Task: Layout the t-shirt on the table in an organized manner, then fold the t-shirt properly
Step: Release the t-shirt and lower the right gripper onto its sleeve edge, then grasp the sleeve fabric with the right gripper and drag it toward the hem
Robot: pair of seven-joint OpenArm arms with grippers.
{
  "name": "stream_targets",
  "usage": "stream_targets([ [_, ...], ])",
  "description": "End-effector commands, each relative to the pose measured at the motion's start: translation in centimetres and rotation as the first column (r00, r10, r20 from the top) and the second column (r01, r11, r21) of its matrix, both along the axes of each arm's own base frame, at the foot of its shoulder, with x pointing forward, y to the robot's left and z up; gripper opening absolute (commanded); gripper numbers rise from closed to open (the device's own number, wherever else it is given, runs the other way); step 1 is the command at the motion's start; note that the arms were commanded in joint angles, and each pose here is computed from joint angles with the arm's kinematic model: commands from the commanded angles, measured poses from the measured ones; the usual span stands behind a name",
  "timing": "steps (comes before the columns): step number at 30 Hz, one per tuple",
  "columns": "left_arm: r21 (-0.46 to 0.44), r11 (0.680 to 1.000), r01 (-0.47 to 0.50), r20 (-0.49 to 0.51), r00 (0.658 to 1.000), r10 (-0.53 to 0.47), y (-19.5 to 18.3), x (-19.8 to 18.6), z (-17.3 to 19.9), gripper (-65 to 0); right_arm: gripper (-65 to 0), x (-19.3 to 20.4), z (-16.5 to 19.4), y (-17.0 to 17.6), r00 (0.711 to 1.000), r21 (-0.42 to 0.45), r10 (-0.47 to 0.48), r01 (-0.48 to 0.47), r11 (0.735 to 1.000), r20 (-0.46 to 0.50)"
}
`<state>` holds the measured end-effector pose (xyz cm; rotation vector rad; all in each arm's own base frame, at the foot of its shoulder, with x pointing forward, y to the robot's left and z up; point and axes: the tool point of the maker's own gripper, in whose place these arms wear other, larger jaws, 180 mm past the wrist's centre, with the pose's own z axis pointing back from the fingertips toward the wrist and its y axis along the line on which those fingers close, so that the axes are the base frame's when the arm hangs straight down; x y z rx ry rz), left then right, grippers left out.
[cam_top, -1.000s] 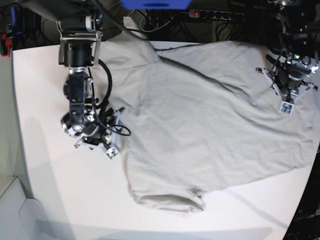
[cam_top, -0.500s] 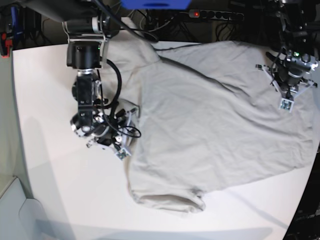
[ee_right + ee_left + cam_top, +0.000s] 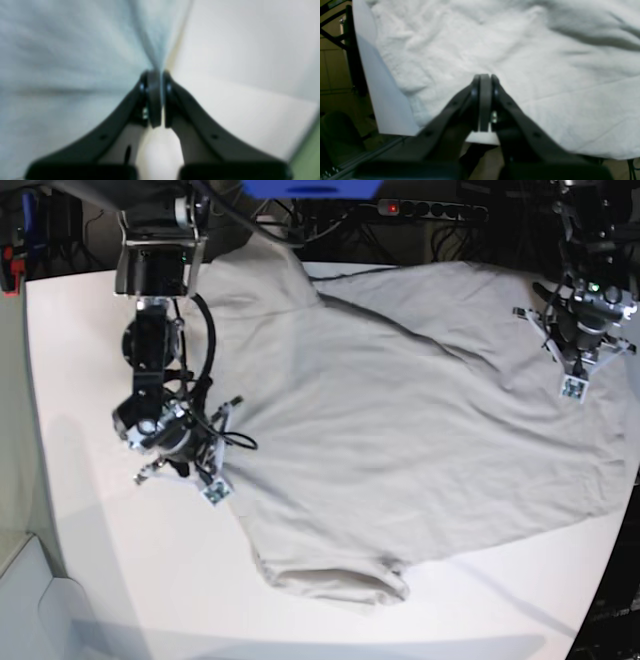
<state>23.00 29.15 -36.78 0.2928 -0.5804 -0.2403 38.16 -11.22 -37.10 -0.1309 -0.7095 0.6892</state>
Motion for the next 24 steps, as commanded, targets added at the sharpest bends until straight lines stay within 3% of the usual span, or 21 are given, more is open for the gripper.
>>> stream_targets([
  [1, 0.019, 1.000, 0.007, 0.037, 0.999, -0.008, 0.3, 0.7, 1.1, -64.9, -65.0, 1.7, 3.7, 2.2, 0.991, 0.006, 0.056, -0.057, 0.998, 0.119],
  [4, 0.020, 1.000, 0.008, 0.038, 0.999, -0.009, 0.3, 0.7, 1.2, -64.9, -65.0, 0.4, 6.7, 5.7, 0.957, -0.147, 0.200, -0.171, 0.974, 0.209],
  [7, 0.020, 1.000, 0.008, 0.040, 0.999, -0.009, 0.3, 0.8, 1.2, -64.9, -65.0, -2.3, 6.7, 10.5, 0.912, -0.249, 0.354, -0.301, 0.921, 0.209],
  [14, 0.024, 1.000, 0.013, 0.050, 0.999, -0.014, 0.2, 0.9, 1.6, -64.9, -65.0, -8.9, -0.2, 17.1, 0.808, -0.348, 0.589, -0.551, 0.758, 0.002],
  [19, 0.025, 1.000, 0.015, 0.040, 0.999, -0.016, 0.2, 0.4, 1.4, -64.9, -65.0, -9.5, -2.6, 16.6, 0.805, -0.348, 0.589, -0.574, 0.742, -0.071],
  [24, 0.025, 1.000, 0.015, 0.047, 0.999, -0.016, 0.2, 0.7, 1.5, -64.9, -64.9, -8.9, -0.9, 16.0, 0.812, -0.370, 0.584, -0.550, 0.749, -0.024],
])
